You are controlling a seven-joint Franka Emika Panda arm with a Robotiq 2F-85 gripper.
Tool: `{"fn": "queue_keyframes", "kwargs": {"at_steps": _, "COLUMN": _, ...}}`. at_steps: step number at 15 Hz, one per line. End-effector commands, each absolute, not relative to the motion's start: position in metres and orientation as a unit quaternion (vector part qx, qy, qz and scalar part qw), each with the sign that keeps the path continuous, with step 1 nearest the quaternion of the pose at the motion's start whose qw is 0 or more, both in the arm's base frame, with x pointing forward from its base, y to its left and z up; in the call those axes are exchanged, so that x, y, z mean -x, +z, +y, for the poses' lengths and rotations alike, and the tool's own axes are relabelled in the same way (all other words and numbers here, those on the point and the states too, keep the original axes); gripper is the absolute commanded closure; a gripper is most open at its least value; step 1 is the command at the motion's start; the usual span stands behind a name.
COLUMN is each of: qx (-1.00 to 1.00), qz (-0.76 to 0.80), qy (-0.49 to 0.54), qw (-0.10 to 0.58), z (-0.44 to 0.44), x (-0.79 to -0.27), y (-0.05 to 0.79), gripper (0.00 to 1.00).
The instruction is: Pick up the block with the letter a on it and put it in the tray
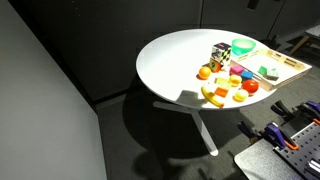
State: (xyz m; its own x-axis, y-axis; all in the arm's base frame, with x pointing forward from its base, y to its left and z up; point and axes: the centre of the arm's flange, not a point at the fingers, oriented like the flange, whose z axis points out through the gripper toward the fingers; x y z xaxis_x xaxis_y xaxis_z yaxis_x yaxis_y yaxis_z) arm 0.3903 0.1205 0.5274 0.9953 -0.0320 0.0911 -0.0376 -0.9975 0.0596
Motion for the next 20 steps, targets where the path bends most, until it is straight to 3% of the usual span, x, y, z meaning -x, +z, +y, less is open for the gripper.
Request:
{"fn": "queue_keyframes", "kwargs": {"at_steps": 1, "qx": -0.998, "qz": -0.017, "qy": 0.045, "qw": 0.031, "z": 0.12, "x": -0.39, "y": 0.527, "gripper": 0.0}}
{"fn": "queue_keyframes", "kwargs": {"at_steps": 20, "qx": -0.999, "qz": -0.003, "qy": 0.03, "qw": 0.027, "z": 0.125, "x": -0.399, "y": 0.513, "gripper": 0.0}}
